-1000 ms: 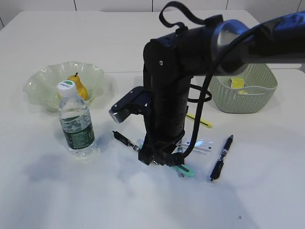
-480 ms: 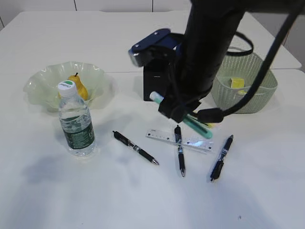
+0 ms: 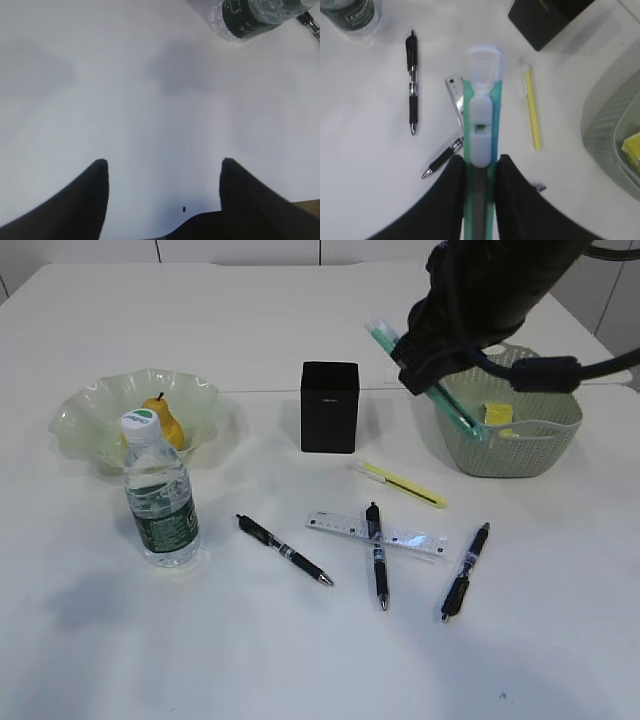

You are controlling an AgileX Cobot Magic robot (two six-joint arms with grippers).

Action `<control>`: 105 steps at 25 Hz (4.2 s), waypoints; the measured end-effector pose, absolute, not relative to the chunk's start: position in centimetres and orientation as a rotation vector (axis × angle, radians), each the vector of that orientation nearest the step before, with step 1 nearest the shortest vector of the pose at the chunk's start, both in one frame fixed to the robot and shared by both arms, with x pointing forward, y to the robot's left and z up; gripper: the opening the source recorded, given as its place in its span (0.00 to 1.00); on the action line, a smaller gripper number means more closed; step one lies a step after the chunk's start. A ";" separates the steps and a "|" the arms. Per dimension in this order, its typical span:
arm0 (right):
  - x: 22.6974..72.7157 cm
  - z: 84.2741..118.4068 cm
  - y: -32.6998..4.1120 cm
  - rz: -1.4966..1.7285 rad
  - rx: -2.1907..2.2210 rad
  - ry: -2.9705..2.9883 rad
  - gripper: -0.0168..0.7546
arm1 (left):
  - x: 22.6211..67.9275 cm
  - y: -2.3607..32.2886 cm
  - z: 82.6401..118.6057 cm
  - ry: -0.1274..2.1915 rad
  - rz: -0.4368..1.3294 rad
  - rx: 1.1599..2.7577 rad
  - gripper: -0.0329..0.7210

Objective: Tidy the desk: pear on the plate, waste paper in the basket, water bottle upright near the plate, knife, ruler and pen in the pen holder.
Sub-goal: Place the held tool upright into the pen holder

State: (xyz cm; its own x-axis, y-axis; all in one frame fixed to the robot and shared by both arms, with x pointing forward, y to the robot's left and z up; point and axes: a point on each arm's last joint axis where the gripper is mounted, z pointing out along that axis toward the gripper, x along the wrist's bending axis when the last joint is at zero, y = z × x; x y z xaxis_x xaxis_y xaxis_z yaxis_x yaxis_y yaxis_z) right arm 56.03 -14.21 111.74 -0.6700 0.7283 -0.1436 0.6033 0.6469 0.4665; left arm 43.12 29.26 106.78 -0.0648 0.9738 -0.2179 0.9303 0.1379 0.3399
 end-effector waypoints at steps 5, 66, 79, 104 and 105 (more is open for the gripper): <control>57.5 111.5 -13.5 0.657 1.028 2.457 0.19 | 42.9 29.2 106.7 2.045 0.128 1.844 0.69; 73.9 94.8 -12.7 1.241 1.242 1.649 0.45 | 42.9 29.2 106.7 2.045 0.131 1.845 0.67; 71.5 99.9 -12.9 1.135 1.288 1.863 0.46 | 42.9 29.2 106.7 2.045 0.131 1.845 0.67; 64.5 104.6 -16.7 0.362 1.387 2.350 0.46 | 43.4 29.3 106.9 2.022 0.186 1.813 0.65; 64.6 104.7 -16.8 0.353 1.383 2.328 0.46 | 43.4 29.3 106.9 2.020 0.190 1.810 0.65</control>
